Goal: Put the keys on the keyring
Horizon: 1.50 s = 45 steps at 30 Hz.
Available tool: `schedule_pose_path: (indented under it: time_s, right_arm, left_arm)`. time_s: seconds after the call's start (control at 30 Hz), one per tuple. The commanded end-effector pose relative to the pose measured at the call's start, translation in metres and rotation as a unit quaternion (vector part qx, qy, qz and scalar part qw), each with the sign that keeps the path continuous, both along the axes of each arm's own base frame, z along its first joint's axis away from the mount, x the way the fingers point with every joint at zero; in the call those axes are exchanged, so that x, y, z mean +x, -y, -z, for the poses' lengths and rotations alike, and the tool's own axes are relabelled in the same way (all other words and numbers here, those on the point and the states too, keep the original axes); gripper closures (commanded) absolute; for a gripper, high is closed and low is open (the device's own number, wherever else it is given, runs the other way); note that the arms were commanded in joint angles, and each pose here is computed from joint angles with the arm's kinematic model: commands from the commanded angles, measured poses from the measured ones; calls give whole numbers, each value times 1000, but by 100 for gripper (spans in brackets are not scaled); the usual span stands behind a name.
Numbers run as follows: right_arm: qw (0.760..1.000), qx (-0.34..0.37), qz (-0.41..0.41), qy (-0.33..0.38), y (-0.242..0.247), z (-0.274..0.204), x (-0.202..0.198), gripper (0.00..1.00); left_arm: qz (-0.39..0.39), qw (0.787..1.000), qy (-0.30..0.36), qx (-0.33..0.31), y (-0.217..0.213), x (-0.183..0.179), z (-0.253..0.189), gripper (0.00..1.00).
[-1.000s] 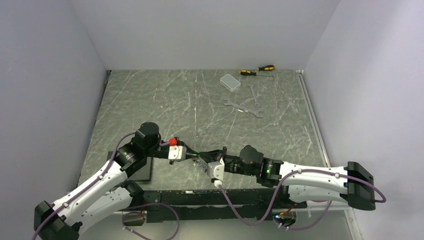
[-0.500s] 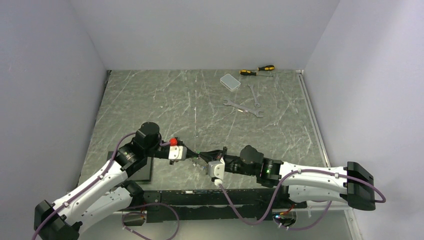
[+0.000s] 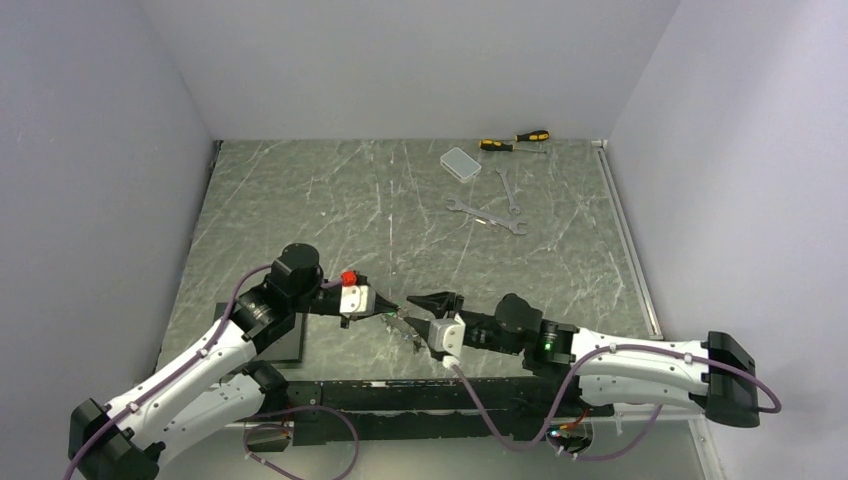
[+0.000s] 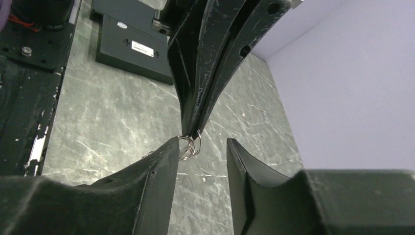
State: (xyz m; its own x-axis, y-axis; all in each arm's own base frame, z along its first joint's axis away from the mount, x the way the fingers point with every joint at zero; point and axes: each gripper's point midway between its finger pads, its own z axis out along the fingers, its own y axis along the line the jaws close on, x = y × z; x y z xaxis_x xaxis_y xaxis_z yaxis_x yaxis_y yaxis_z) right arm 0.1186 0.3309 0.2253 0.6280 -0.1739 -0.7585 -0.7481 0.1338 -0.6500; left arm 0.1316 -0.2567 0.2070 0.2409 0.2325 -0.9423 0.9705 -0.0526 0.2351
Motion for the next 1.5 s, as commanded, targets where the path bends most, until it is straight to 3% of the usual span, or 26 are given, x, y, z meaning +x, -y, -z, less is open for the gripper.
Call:
schedule_pose_path:
  time_s: [0.0,0.27,0.5,0.63,0.87,1.13,1.47]
  right_arm:
    - [998,41,3,-37,11,-14,-7,55]
    - [991,73,-10,-110,16,-18,-19,53]
    - [988,55,-3,-147,2,-7,-18,55]
    - [990,41,26,-129,3,2,-7,56]
    - [993,27,92,-75,5,-3,16,55]
    - [995,-11,70,-69,-14,16,4,58]
    - [987,36,152,-23,-13,7,32,56]
  left_arm:
    - [-15,999,9,-34,8,10,-27,100]
    - [-38,997,-31,-51,15,18,-34,100]
    - [-105,982,-134,-79,24,36,-39,100]
    - [-144,968,-188,-86,23,42,-44,100]
    - [-151,958,-219,-107,21,37,-52,100]
    - [-172,937,-273,-136,24,40,-60,100]
    - [-172,930,-286,-158,20,35,-71,100]
